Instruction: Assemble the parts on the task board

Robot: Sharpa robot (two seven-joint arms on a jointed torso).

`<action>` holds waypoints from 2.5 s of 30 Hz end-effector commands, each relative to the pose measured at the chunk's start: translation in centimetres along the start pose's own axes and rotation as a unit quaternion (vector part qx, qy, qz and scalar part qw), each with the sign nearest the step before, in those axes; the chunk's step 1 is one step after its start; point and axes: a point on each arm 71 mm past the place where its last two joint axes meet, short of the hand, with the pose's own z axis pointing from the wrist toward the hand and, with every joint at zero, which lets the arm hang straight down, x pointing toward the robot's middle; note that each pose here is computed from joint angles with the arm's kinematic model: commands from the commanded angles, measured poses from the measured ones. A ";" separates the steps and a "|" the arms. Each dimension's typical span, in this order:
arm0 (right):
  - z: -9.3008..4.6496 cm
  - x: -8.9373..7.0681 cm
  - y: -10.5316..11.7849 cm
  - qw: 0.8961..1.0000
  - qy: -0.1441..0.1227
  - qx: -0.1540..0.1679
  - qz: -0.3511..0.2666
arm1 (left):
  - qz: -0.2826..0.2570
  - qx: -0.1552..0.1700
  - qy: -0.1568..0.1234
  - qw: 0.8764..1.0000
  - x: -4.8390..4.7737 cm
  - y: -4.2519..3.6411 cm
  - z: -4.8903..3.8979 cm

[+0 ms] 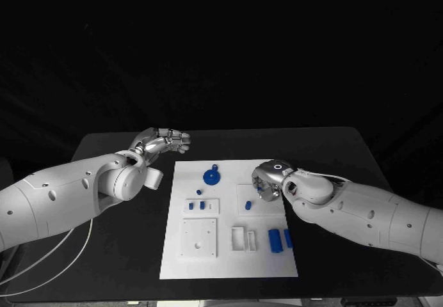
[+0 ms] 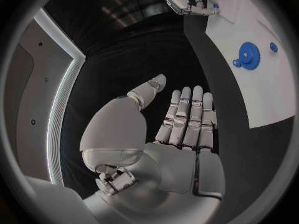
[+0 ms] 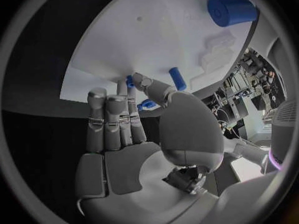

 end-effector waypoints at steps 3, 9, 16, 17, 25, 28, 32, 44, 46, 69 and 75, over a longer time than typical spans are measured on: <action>-0.2 0.0 -0.1 1.000 -0.025 0.008 -0.009 | -0.005 0.007 0.004 1.000 -0.01 -0.23 0.08; -0.6 -0.1 -0.4 0.999 -0.034 0.008 0.004 | -0.003 0.007 -0.001 1.000 -0.29 -0.18 0.14; -1.2 -1.6 -1.0 0.998 -0.048 0.012 0.041 | -0.001 0.007 -0.007 1.000 -0.77 -0.10 0.15; -1.2 -2.0 -1.0 0.997 -0.052 0.012 0.048 | -0.001 0.007 -0.007 1.000 -0.83 -0.10 0.16; -1.5 -4.2 -1.0 0.993 -0.076 0.007 0.089 | -0.002 0.006 -0.010 1.000 -0.93 -0.04 0.28; -1.6 -4.6 -0.5 0.992 -0.079 0.001 0.099 | -0.002 0.006 -0.009 1.000 -0.89 -0.04 0.28; -1.4 -4.9 1.2 0.990 -0.076 -0.020 0.113 | -0.002 0.006 -0.009 1.000 -0.79 -0.05 0.33; 0.2 -4.7 8.8 0.990 -0.060 -0.100 0.077 | 0.000 0.010 -0.011 1.000 0.26 -0.40 1.01; 0.4 -4.1 9.8 0.990 -0.051 -0.108 0.069 | 0.000 0.011 -0.010 1.000 0.54 -0.52 1.20; 0.0 0.9 15.3 0.988 0.008 -0.154 0.029 | 0.002 0.019 -0.006 1.000 1.86 -1.34 2.50; 0.0 1.6 15.9 0.987 0.014 -0.158 0.029 | 0.001 0.019 -0.005 1.000 1.94 -1.34 2.54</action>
